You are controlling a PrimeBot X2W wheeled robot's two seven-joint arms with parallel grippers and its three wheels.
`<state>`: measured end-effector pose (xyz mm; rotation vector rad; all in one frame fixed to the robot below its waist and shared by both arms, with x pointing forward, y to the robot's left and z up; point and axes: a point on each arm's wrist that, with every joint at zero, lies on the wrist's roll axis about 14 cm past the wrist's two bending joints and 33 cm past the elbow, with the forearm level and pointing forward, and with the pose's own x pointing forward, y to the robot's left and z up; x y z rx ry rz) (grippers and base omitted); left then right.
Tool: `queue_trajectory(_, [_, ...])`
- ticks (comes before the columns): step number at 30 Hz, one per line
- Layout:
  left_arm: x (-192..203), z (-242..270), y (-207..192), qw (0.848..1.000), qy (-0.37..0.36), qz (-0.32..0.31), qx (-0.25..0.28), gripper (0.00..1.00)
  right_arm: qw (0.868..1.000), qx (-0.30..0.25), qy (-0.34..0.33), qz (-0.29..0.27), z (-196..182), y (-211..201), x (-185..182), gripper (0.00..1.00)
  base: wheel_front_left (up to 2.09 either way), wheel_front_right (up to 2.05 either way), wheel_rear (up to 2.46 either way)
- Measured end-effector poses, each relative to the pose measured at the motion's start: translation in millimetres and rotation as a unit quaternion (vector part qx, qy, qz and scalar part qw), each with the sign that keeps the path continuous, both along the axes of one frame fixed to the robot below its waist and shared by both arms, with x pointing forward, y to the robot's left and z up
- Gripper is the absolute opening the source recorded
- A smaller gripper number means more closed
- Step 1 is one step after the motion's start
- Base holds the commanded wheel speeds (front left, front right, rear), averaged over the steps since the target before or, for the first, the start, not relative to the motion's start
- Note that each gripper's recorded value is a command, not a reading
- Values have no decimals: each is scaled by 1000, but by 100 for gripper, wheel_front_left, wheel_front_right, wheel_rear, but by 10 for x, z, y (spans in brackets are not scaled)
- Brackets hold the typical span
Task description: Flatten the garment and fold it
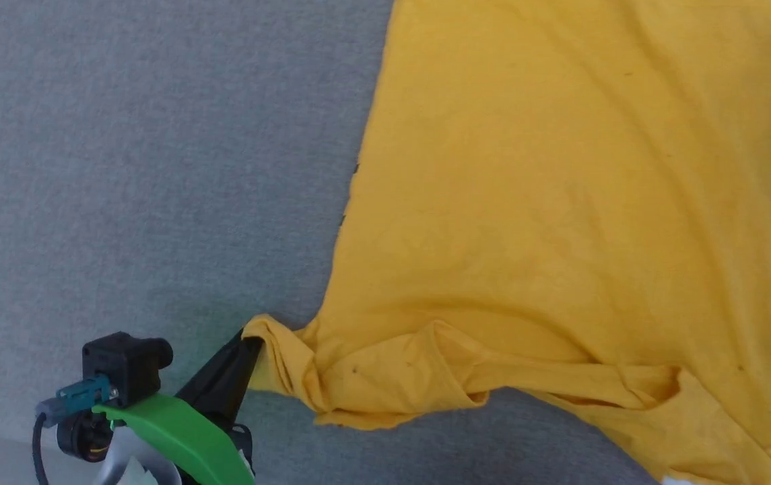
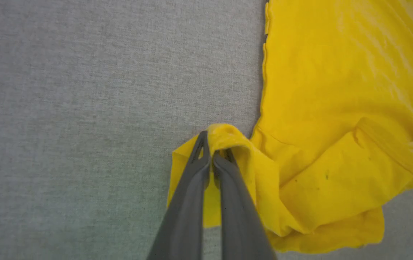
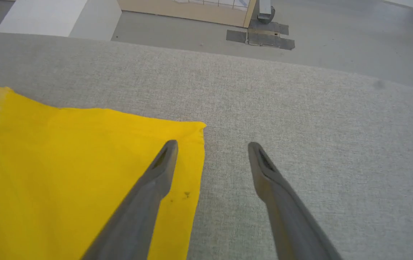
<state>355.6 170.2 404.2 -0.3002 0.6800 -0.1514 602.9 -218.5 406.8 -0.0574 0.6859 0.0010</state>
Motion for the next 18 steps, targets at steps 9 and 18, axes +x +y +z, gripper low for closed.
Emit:
queue_trajectory(9, [-80,-98,215,999,17,33,24,0,999,13,39,7,-440,260,95,0,0,0,0])
queue_trajectory(18, [-53,62,250,999,-16,29,35,0,997,61,-38,-14,-116,166,-40,0,0,0,0])
